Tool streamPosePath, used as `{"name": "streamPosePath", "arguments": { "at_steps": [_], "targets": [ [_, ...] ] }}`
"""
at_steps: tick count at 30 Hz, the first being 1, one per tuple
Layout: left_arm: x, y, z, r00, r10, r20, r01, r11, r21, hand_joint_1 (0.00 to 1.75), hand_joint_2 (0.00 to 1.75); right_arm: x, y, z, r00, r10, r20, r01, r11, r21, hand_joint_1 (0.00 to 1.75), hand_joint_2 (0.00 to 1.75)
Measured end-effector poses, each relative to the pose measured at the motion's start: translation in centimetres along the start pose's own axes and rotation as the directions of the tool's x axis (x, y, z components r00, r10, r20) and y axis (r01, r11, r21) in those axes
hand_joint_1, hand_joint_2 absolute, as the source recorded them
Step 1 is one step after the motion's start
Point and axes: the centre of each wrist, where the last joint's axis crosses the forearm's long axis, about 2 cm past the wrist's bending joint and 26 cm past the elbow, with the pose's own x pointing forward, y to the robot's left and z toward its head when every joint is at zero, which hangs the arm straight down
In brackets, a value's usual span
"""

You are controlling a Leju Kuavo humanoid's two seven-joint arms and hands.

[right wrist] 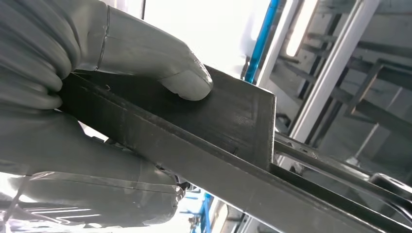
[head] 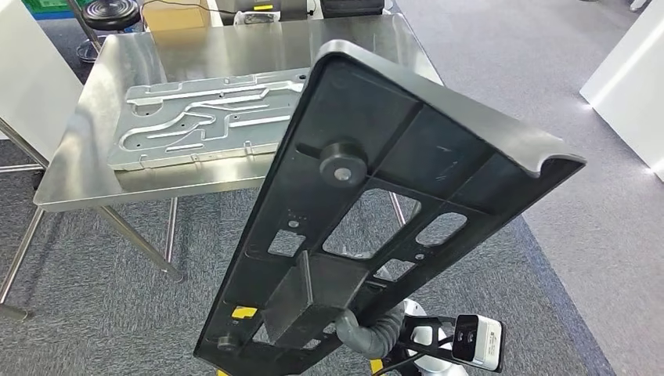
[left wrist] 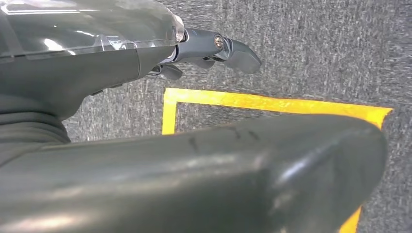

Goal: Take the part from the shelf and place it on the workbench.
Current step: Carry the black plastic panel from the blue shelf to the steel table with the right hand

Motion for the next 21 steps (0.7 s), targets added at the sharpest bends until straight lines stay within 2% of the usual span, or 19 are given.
{"name": "streamPosePath", "arguments": {
  "at_steps": [21],
  "targets": [
    [-0.08,-0.01,0.03,1.0,0.003,-0.002,-0.003,1.0,-0.001,0.0,0.0,-0.14,0.06,0.12,1.0,-0.001,-0.005,0.001,1.0,-0.008,1.75,1.75]
  ]
}}
